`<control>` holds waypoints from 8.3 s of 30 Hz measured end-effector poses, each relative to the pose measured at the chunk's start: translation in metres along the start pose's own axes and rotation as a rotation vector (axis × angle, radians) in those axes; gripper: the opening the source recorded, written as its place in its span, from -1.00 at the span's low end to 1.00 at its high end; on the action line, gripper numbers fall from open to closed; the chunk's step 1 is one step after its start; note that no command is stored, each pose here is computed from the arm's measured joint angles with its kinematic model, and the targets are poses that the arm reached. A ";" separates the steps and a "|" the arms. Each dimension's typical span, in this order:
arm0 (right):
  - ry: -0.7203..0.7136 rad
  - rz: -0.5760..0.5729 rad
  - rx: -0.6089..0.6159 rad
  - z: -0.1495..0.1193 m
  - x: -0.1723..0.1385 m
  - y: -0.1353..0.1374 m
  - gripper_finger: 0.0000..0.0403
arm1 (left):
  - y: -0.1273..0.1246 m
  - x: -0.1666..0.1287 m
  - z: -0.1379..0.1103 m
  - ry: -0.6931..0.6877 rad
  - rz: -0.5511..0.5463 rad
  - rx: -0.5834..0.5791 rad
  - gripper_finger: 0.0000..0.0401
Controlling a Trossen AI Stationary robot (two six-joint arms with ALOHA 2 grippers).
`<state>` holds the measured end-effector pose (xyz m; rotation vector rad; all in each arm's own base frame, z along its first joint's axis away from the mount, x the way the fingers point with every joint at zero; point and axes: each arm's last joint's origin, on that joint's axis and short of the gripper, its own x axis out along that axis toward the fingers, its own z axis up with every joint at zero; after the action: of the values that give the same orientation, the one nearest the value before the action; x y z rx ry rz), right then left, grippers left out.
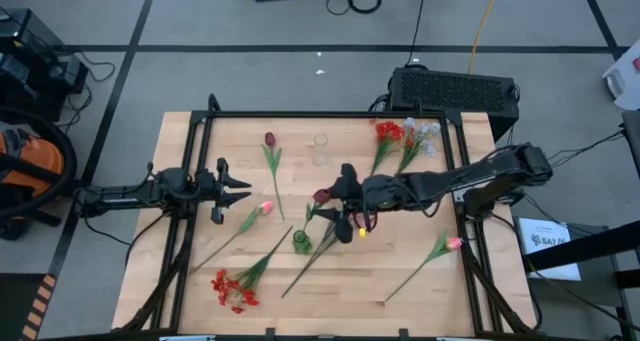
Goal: Sort flowers into vase by color
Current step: Put the left pink flower into the transparent flower vase
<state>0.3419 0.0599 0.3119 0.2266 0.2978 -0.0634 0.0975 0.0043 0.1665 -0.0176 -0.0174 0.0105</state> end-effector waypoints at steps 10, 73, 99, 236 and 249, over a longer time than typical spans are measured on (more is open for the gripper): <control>0.191 -0.105 0.130 0.006 -0.052 -0.017 -0.15 | 0.000 0.000 0.000 0.000 0.000 0.000 -0.46; 0.719 -0.363 0.652 -0.146 -0.150 -0.035 -0.56 | -0.017 0.061 0.071 0.835 0.386 -0.896 -0.47; 0.617 -0.389 0.538 -0.123 -0.176 -0.080 -0.56 | -0.042 0.111 0.005 1.449 0.652 -0.639 -0.47; 0.408 -0.473 0.703 -0.114 -0.169 -0.080 -0.56 | 0.163 0.217 0.103 0.138 0.289 -0.149 -0.95; 0.407 -0.473 0.702 -0.114 -0.169 -0.080 -0.56 | 0.164 0.215 0.098 0.199 0.292 -0.099 -0.95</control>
<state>0.1407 0.0133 0.2393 0.8688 0.7280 -0.6003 0.3095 0.1726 0.2650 -0.1198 0.1835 0.2994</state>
